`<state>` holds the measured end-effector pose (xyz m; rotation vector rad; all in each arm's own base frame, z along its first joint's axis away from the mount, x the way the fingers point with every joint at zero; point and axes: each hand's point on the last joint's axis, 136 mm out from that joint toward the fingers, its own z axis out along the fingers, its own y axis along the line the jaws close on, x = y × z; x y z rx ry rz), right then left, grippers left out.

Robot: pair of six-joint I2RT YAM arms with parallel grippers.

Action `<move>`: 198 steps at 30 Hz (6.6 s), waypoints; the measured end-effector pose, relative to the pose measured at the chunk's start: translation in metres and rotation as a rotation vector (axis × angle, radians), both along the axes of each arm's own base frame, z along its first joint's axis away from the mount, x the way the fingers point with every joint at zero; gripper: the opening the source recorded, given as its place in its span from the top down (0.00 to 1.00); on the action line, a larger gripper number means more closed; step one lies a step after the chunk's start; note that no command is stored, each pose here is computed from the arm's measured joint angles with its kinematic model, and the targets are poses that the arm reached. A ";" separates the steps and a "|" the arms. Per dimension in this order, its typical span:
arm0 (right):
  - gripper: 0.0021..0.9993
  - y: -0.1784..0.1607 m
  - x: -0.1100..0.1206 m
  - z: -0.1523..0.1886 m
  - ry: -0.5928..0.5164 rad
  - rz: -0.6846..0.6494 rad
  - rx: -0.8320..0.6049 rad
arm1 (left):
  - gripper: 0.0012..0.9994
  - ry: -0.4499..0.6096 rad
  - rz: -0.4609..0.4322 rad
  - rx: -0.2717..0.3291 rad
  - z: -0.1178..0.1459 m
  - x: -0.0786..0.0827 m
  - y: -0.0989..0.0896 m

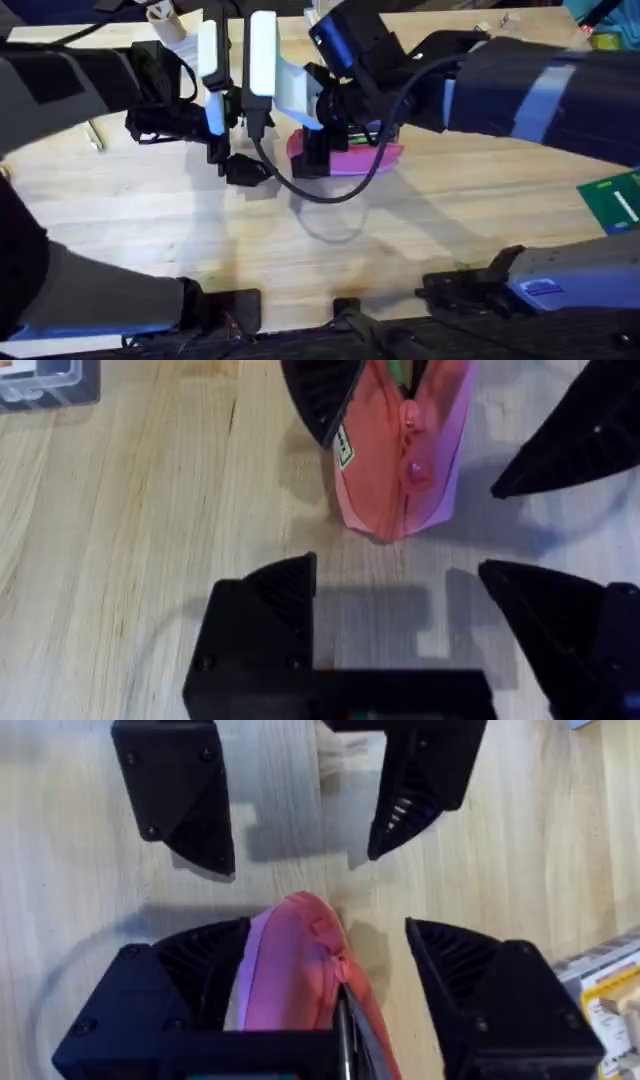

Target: Unzip the bag, pick up the pens from the table one at a time and place them inside, then zip the bag closed.

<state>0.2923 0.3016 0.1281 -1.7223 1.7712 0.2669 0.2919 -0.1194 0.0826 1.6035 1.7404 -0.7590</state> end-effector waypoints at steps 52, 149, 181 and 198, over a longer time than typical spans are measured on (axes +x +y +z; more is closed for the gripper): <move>0.97 -0.012 0.014 0.043 0.036 -0.213 0.156 | 0.01 -0.006 -0.003 -0.040 0.006 0.001 -0.004; 0.00 -0.157 0.007 0.091 0.350 -0.946 0.362 | 0.01 0.083 -0.050 -0.271 0.012 0.003 -0.056; 0.00 -0.050 0.039 0.028 0.551 -0.948 0.425 | 0.01 -0.063 0.322 -0.235 0.061 0.032 0.064; 0.11 -0.029 0.027 -0.019 0.685 -1.014 0.344 | 0.01 -0.074 0.315 -0.225 0.060 0.032 0.064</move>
